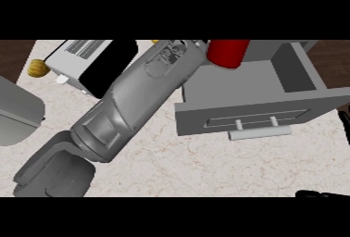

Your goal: Pick up the can, place it into the drawer and close the drawer

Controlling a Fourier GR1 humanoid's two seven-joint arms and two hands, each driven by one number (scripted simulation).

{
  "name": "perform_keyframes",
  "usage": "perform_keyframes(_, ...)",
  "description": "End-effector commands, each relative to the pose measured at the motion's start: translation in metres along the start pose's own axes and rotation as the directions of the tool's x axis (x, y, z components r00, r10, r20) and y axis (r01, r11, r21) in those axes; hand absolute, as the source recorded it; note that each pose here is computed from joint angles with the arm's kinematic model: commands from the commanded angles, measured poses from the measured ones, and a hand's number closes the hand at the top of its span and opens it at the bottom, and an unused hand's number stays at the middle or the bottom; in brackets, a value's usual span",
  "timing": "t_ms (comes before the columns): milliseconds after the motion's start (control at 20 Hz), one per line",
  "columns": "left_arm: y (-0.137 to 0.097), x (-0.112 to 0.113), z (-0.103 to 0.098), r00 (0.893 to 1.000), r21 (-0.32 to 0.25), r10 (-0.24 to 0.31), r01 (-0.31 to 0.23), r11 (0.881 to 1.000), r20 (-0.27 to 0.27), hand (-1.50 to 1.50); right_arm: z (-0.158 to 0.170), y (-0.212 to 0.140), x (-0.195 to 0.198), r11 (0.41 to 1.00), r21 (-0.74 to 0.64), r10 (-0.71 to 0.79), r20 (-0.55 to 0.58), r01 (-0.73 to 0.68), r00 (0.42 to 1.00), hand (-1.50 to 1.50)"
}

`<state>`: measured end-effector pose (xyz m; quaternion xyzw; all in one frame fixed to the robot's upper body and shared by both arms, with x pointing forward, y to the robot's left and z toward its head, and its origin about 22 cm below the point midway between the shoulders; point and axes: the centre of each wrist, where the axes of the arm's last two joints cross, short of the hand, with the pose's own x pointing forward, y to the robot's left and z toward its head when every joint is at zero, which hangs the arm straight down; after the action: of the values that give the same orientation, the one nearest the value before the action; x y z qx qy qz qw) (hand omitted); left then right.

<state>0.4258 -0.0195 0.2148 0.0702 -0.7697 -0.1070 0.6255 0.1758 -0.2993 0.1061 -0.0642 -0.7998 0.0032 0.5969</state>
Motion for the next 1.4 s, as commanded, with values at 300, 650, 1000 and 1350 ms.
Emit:
perform_keyframes(300,0.005,-0.031,-0.001,0.997,0.023,-0.073,0.073,0.997,0.012,1.50,-0.005,0.006,-0.001,0.999,0.031,0.009,0.031,-0.010,0.999,-1.50)
perform_keyframes(650,0.005,-0.048,0.003,0.992,0.077,-0.123,0.123,0.989,0.002,-1.50,-0.009,0.012,0.006,0.999,0.030,-0.012,0.039,0.011,0.999,-1.50)
perform_keyframes(1000,0.004,-0.055,0.006,0.994,0.123,-0.113,0.112,0.986,0.000,-1.50,-0.007,0.006,0.009,0.999,0.039,0.005,0.048,-0.007,0.999,-1.50)
perform_keyframes(1350,0.001,-0.055,0.009,0.997,0.149,-0.076,0.075,0.986,0.001,-1.50,-0.019,0.006,0.014,0.997,0.027,0.073,0.083,-0.075,0.994,-1.50)
